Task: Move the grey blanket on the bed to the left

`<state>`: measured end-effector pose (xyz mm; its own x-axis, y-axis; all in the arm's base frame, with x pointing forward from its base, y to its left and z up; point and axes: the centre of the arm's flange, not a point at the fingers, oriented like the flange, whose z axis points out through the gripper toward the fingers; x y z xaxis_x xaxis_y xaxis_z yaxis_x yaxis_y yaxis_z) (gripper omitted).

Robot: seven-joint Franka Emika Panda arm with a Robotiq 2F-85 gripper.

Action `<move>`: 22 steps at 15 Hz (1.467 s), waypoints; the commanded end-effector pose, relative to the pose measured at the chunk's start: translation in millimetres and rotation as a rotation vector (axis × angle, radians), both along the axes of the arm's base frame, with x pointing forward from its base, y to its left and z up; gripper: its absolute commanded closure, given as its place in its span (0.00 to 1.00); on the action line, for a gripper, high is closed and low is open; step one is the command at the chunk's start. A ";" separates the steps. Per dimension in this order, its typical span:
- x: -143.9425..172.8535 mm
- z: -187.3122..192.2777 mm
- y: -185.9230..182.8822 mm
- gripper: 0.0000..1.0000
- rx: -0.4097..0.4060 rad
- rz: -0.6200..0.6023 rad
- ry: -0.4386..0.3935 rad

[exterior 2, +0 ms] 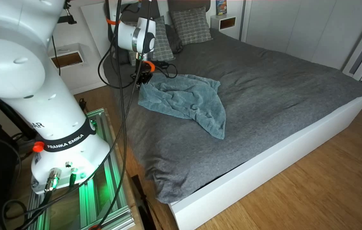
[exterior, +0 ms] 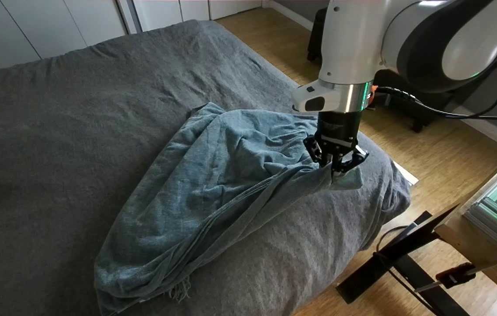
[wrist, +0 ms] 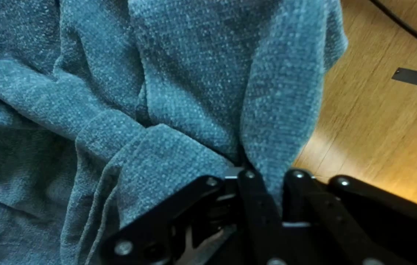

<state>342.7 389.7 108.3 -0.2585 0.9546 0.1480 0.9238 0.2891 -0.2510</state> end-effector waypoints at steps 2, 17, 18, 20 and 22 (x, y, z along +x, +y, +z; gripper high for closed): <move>-25.5 11.7 12.0 0.97 -0.013 0.079 0.029; -7.6 40.5 -14.8 0.14 -0.075 -0.177 -0.138; 0.9 44.9 -22.9 0.08 -0.084 -0.223 -0.160; 14.1 54.3 -38.6 0.00 -0.105 -0.315 -0.208; 22.0 65.4 -53.5 0.00 -0.121 -0.409 -0.251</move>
<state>370.3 358.4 153.8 0.0082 0.9991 0.0419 0.9955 -0.0041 -0.0949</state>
